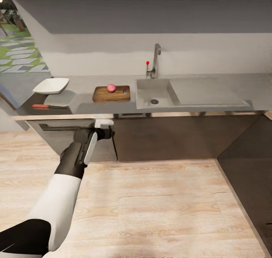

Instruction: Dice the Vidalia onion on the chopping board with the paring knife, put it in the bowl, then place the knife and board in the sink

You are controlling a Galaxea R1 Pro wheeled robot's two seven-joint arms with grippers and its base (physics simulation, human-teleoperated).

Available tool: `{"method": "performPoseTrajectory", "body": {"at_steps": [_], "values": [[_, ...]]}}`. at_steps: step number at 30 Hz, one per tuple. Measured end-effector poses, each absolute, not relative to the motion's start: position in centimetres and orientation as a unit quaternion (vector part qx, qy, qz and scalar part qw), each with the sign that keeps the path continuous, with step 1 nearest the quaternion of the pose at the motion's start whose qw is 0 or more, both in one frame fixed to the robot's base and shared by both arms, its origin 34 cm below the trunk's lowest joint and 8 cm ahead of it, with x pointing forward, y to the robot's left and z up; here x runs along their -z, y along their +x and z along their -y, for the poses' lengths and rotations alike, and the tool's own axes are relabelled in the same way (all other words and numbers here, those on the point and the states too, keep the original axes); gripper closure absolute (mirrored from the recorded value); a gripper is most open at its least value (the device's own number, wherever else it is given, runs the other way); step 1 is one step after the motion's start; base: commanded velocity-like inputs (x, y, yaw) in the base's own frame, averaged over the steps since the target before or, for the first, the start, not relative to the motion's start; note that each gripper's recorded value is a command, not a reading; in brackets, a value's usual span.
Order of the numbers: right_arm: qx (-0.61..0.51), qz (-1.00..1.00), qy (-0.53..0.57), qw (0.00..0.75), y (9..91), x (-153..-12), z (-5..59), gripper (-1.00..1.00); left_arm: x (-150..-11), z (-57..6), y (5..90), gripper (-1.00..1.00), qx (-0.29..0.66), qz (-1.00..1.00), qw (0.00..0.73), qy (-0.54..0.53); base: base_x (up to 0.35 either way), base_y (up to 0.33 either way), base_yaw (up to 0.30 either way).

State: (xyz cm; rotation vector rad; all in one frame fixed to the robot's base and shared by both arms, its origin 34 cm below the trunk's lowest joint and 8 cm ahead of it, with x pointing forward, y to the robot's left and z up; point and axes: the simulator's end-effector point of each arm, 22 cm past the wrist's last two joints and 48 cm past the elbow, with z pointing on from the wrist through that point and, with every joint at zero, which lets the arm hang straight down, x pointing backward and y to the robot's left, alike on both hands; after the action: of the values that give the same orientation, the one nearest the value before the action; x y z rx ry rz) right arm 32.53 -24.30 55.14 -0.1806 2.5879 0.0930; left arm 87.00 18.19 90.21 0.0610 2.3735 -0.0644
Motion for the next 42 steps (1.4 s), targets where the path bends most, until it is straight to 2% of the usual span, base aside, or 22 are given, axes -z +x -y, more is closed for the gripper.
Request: {"method": "performPoseTrajectory", "body": {"at_steps": [6, 9, 13, 15, 21, 26, 32, 36, 42], "values": [[-0.035, -0.96, -0.067, 0.269, 32.5, -55.1, 24.3, -1.0, -78.6, -16.8, 84.3, -1.0, 0.028, -0.944, 0.327, 0.029, -0.012, 0.0, 0.0], [-0.035, -0.96, -0.067, 0.269, 32.5, -55.1, 24.3, -1.0, -71.2, -16.7, 80.3, -1.0, 0.028, -0.95, 0.309, 0.029, -0.001, 0.0, 0.0], [-0.035, -0.96, -0.067, 0.269, 32.5, -55.1, 24.3, -1.0, -64.9, -16.4, 74.2, -1.0, 0.031, -0.943, 0.332, 0.027, 0.0, 0.0, 0.0], [-0.035, -0.96, -0.067, 0.27, 32.5, -55.1, 24.3, -1.0, -64.8, -16.4, 73.4, -1.0, 0.032, -0.93, 0.366, 0.022, 0.0, 0.0, 0.0], [-0.032, -0.96, -0.067, 0.271, 32.6, -55.2, 24.7, -1.0, -60.7, -19.5, 64.7, -1.0, 0.012, -0.928, 0.372, 0.009, 0.0, 0.0, 0.0], [-0.029, -0.96, -0.065, 0.272, 32.8, -55.2, 25.0, -1.0, -60.4, -21.6, 59.0, -1.0, -0.012, -0.905, 0.425, -0.011, 0.0, 0.0, 0.0], [0.003, -0.958, -0.053, 0.283, 34.7, -55.2, 26.4, -1.0, -60.5, -25.5, 48.1, -1.0, -0.08, -0.888, 0.45, -0.057, 0.0, 0.0, 0.0], [0.018, -0.958, -0.048, 0.283, 41.5, -55.5, 26.2, -1.0, -60.1, -27.7, 40.0, -1.0, -0.122, -0.897, 0.419, -0.063, 0.0, 0.0, 0.0], [0.016, -0.951, -0.047, 0.305, 45.7, -56.8, 25.7, -1.0, -60.5, -31.6, 37.7, -1.0, -0.17, -0.895, 0.41, -0.038, 0.0, 0.0, 0.0]]}}
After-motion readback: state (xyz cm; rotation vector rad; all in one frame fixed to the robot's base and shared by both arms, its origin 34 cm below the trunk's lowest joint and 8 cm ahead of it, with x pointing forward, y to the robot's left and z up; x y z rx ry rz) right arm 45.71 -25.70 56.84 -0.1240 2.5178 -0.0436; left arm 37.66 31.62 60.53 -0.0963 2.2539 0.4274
